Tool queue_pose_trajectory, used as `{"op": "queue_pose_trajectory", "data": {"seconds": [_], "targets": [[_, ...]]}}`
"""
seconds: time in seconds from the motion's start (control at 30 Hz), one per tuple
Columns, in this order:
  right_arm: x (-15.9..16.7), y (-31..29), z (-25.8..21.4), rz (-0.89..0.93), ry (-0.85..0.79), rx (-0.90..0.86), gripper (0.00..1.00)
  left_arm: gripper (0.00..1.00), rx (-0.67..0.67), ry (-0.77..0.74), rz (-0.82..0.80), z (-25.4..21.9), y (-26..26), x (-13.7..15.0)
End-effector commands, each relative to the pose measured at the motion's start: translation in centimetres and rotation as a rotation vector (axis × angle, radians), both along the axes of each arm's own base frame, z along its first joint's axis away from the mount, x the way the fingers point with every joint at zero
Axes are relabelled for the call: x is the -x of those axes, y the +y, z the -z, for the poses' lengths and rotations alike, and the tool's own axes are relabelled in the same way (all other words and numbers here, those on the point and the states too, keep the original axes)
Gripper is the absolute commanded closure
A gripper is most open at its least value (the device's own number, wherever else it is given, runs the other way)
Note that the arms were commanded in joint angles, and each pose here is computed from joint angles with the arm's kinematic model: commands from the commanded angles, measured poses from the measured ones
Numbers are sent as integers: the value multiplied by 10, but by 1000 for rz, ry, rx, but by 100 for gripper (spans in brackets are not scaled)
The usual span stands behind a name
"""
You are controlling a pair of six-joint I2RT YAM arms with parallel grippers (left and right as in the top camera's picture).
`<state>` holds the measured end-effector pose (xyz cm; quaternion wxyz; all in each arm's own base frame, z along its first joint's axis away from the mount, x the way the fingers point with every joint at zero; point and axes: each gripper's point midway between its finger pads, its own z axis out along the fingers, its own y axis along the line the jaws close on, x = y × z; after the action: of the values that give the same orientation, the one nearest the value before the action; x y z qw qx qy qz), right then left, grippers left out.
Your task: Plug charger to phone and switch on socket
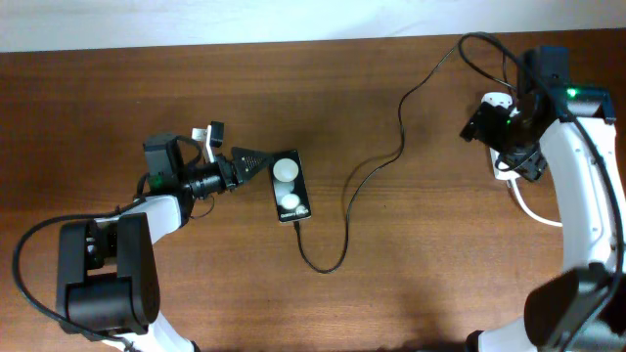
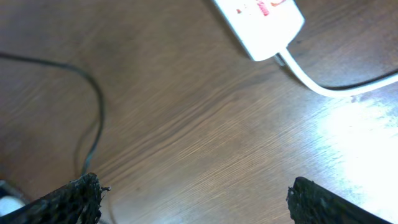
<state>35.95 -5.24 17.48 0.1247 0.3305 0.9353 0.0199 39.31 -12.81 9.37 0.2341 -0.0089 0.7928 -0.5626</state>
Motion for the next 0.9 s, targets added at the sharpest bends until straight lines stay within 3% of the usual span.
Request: {"op": "queue_pose_trajectory", "data": {"seconds": [0.0, 0.2, 0.4, 0.5, 0.67, 0.73, 0.87], "targets": [[-4, -15, 18, 32, 51, -6, 1, 1, 1, -4, 9, 3, 0, 2], [-7, -16, 38, 33, 105, -14, 1, 1, 1, -4, 9, 3, 0, 2], [-33, -35, 33, 74, 1, 82, 1, 1, 1, -4, 9, 3, 0, 2], [-21, -66, 35, 301, 28, 176, 1, 1, 1, -4, 10, 3, 0, 2], [-15, -106, 72, 497, 78, 77, 1, 1, 1, -4, 9, 3, 0, 2], [-31, -103, 85, 337, 53, -16, 1, 1, 1, -4, 9, 3, 0, 2], [-43, -118, 80, 340, 26, -24, 1, 1, 1, -4, 9, 3, 0, 2]]}}
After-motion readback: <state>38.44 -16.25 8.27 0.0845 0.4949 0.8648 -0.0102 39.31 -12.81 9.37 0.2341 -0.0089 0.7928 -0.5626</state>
